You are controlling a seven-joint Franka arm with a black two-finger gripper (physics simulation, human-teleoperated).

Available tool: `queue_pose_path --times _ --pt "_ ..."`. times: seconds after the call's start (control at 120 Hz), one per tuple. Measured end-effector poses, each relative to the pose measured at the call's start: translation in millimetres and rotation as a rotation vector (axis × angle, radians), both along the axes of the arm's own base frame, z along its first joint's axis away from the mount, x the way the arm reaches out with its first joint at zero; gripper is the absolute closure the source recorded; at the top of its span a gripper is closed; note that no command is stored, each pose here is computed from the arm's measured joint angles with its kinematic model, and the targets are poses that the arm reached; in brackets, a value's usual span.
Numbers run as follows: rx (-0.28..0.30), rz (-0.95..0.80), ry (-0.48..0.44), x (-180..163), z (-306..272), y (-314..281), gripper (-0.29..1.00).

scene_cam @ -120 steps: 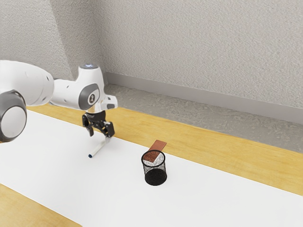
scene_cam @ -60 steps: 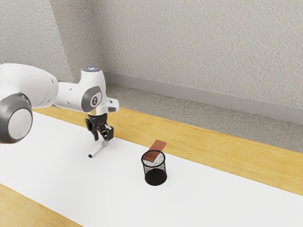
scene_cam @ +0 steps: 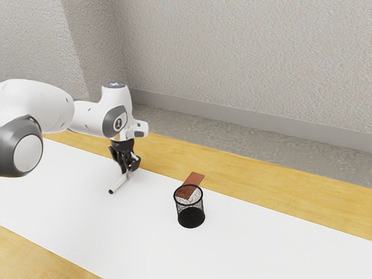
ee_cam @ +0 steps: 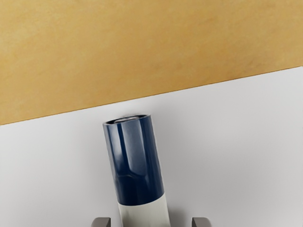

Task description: Put the marker into the pen holder.

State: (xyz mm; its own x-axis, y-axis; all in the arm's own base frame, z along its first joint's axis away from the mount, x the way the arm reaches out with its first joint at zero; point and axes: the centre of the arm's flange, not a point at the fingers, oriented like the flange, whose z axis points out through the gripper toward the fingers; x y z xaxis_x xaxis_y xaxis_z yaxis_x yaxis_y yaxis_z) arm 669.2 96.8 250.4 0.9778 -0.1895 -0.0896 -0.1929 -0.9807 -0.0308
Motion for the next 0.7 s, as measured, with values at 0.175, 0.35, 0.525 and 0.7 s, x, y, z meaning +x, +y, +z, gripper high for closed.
queue_pose_path --times 0.175,0.35,0.525,0.7 --pt "-0.006 -0.010 -0.002 2.0 -1.9 -0.3 0.55" --pt "-0.010 -0.018 -0.002 2.5 -2.1 -0.4 0.62" --pt "-0.009 -0.024 -0.001 2.4 -3.8 -0.4 0.65" --pt "-0.013 -0.026 -0.006 2.9 -1.0 -0.7 0.67"
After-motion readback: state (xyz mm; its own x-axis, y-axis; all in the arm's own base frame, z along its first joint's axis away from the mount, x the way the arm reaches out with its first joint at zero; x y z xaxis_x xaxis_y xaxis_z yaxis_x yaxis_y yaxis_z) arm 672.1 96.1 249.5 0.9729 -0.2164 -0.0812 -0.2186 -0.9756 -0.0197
